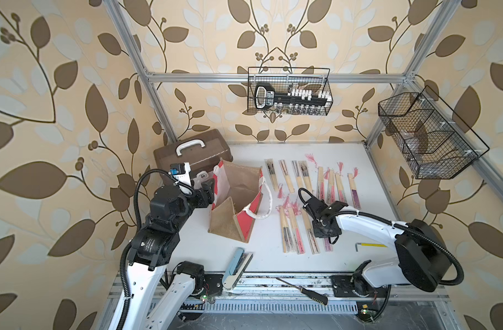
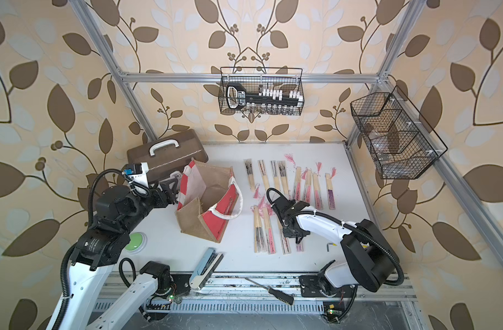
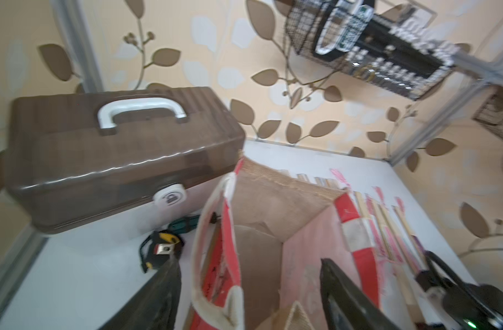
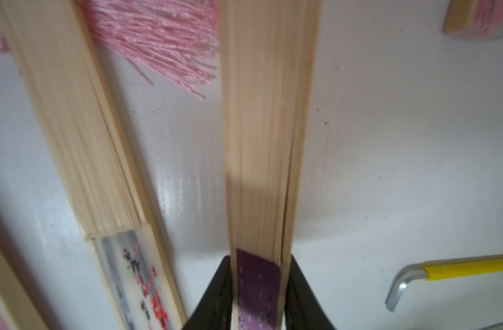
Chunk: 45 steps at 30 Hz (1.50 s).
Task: Take out the folding fans from the tote bags
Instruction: Place the folding fan at the center of the board, then reset both arms
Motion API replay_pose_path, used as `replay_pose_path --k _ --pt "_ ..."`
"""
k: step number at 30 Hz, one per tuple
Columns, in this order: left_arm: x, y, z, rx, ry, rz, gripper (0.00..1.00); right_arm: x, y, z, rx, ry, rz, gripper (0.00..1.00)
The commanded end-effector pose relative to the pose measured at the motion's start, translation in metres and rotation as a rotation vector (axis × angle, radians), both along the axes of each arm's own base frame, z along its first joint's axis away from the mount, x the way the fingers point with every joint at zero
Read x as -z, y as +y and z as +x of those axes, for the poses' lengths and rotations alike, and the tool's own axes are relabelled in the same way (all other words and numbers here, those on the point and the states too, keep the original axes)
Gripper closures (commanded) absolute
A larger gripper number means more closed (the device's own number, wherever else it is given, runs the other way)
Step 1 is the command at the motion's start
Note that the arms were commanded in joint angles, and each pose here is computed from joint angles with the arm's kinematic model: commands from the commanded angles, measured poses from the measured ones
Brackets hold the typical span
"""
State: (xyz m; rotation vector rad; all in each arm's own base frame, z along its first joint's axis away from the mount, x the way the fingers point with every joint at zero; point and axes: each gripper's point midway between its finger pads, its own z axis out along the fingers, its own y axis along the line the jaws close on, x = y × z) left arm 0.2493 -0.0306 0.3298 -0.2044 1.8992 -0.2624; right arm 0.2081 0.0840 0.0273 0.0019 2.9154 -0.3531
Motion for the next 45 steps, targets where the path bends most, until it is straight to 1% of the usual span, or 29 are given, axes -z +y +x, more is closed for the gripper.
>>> replay_pose_path --k 1,3,5,7,8,9,10,12,14,16,18,19,20,23,26,28,30,35,41,45 --pt "0.013 0.055 -0.002 -0.327 0.01 0.027 0.14 0.008 -0.003 -0.003 0.005 0.012 -0.004 0.59" --pt "0.024 0.064 -0.004 -0.39 0.031 0.035 0.12 0.008 -0.002 -0.002 0.003 0.005 -0.003 0.47" --pt "0.033 0.08 -0.008 -0.489 0.041 0.053 0.09 0.0 -0.002 0.003 0.004 -0.019 -0.003 0.34" --pt "0.044 0.094 -0.011 -0.576 0.05 0.091 0.09 -0.013 -0.001 0.01 0.003 -0.06 -0.001 0.25" --pt "0.047 0.099 -0.013 -0.618 0.042 0.078 0.08 -0.023 -0.001 0.015 0.004 -0.095 0.001 0.21" --pt "0.048 0.099 -0.012 -0.626 0.036 0.07 0.08 -0.034 -0.002 0.022 0.009 -0.135 -0.001 0.18" --pt "0.053 0.098 -0.008 -0.622 0.022 0.058 0.06 -0.049 -0.003 0.03 0.013 -0.194 0.001 0.16" --pt "0.068 0.098 0.001 -0.631 -0.008 0.056 0.05 -0.079 -0.006 0.046 0.023 -0.321 0.024 0.14" --pt "0.087 0.102 0.006 -0.662 -0.014 0.091 0.05 -0.113 -0.011 0.063 0.003 -0.487 0.037 0.12" --pt "0.1 0.105 0.009 -0.676 -0.016 0.121 0.05 -0.148 -0.023 0.077 -0.011 -0.68 0.02 0.1" --pt "0.114 0.106 0.012 -0.689 -0.022 0.13 0.05 -0.17 -0.037 0.082 -0.018 -0.836 -0.023 0.07" --pt "0.12 0.105 0.014 -0.682 -0.027 0.143 0.05 -0.176 -0.049 0.08 0.019 -0.895 -0.05 0.04" --pt "0.129 0.106 0.014 -0.682 -0.023 0.162 0.05 -0.179 -0.059 0.08 0.044 -0.947 -0.062 0.04" --pt "0.144 0.104 0.017 -0.662 -0.002 0.209 0.04 -0.173 -0.08 0.075 0.1 -1.028 -0.077 0.04" --pt "0.156 0.101 0.022 -0.633 0.0 0.257 0.05 -0.16 -0.101 0.068 0.183 -1.066 -0.1 0.05" --pt "0.165 0.102 0.022 -0.642 0.013 0.275 0.04 -0.153 -0.11 0.062 0.201 -1.095 -0.126 0.05" --pt "0.172 0.099 0.025 -0.61 0.019 0.296 0.04 -0.146 -0.118 0.057 0.222 -1.132 -0.148 0.05" --pt "0.185 0.094 0.026 -0.568 0.007 0.315 0.04 -0.133 -0.135 0.048 0.296 -1.214 -0.109 0.09" --pt "0.196 0.09 0.034 -0.535 0.028 0.345 0.04 -0.122 -0.14 0.05 0.291 -1.302 -0.065 0.1" --pt "0.198 0.088 0.045 -0.523 0.038 0.366 0.04 -0.124 -0.143 0.056 0.283 -1.331 -0.073 0.08"
